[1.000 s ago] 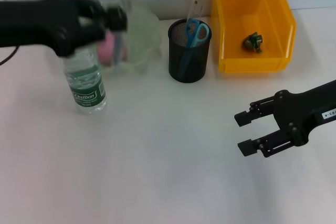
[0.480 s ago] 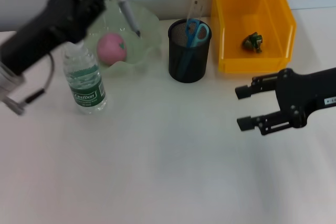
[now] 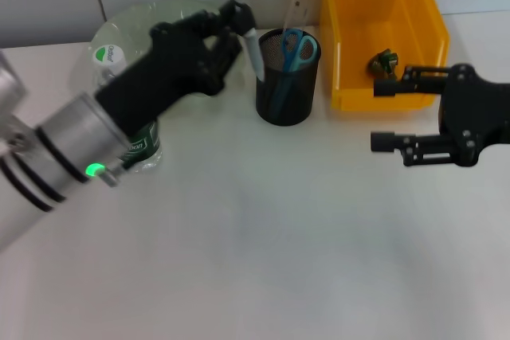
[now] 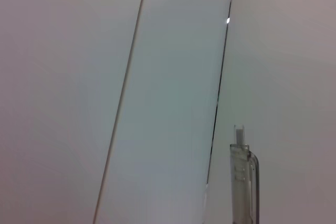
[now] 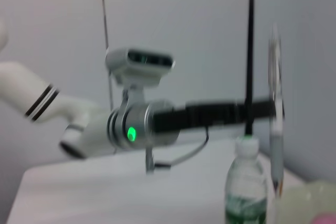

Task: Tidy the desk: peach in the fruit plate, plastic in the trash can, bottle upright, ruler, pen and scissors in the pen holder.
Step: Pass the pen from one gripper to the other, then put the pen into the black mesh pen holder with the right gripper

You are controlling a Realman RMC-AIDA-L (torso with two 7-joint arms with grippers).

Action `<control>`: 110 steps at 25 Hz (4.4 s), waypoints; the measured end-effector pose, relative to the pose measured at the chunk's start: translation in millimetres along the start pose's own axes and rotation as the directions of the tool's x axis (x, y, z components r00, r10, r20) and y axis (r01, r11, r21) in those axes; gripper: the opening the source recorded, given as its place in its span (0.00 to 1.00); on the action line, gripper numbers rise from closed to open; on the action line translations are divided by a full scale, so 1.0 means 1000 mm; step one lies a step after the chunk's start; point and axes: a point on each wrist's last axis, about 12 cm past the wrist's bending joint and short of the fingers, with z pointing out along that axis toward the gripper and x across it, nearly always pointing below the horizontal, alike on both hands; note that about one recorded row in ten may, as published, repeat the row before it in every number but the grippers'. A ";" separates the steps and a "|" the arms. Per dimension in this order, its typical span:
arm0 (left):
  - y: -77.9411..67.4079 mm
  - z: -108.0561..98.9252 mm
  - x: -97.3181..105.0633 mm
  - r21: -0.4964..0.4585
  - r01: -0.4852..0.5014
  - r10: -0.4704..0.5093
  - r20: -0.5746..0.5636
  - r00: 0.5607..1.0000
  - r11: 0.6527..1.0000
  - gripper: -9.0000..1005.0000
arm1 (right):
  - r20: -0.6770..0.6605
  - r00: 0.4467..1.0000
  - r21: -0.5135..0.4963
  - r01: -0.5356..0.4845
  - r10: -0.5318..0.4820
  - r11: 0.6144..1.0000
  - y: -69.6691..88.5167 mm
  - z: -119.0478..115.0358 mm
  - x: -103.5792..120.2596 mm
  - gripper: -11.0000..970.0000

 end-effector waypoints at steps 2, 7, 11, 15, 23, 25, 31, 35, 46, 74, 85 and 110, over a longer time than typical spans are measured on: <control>-0.008 0.006 0.005 -0.027 -0.035 0.035 -0.008 0.999 0.999 0.17 | 0.037 0.999 0.023 0.012 -0.013 1.000 0.001 0.002 0.002 0.78; -0.026 0.013 0.015 -0.125 -0.156 0.154 -0.026 0.988 0.980 0.17 | 0.145 0.989 0.097 0.016 -0.030 0.995 0.002 0.012 0.010 0.78; -0.034 0.013 0.021 -0.173 -0.182 0.180 -0.027 0.983 0.968 0.18 | 0.209 0.977 0.162 0.015 -0.049 0.987 -0.004 0.021 0.013 0.78; -0.042 0.014 0.026 -0.174 -0.182 0.180 -0.029 0.983 0.968 0.18 | 0.232 0.971 0.182 0.008 -0.051 0.983 -0.009 0.032 0.014 0.78; -0.047 0.020 0.030 -0.163 -0.175 0.167 -0.061 0.984 0.971 0.19 | 0.288 0.955 0.199 0.014 -0.072 0.980 -0.016 0.049 0.011 0.78; -0.047 0.020 0.030 -0.171 -0.172 0.164 -0.063 0.984 0.970 0.19 | 0.305 0.949 0.202 0.020 -0.082 0.979 -0.016 0.052 0.011 0.77; -0.055 0.022 0.034 -0.221 -0.198 0.188 -0.063 0.980 0.955 0.19 | 0.318 0.945 0.196 0.011 -0.075 0.980 -0.019 0.069 0.012 0.77; -0.059 0.023 0.036 -0.228 -0.220 0.210 -0.068 0.975 0.949 0.20 | 0.331 0.941 0.207 0.001 -0.071 0.978 -0.020 0.078 0.014 0.77; -0.061 0.023 0.037 -0.233 -0.217 0.206 -0.069 0.976 0.948 0.20 | 0.357 0.933 0.200 -0.025 -0.049 0.979 -0.022 0.090 0.013 0.76; -0.056 0.025 0.035 -0.263 -0.235 0.225 -0.071 0.972 0.936 0.23 | 0.357 0.929 0.233 0.014 -0.099 0.972 -0.026 0.120 0.011 0.74; -0.056 0.025 0.036 -0.258 -0.243 0.230 -0.077 0.970 0.935 0.24 | 0.360 0.927 0.229 0.021 -0.105 0.973 -0.027 0.121 0.009 0.27; -0.052 0.025 0.035 -0.269 -0.182 0.172 -0.061 0.983 0.946 0.26 | 0.353 0.926 0.234 0.048 -0.131 0.971 -0.024 0.121 0.011 0.14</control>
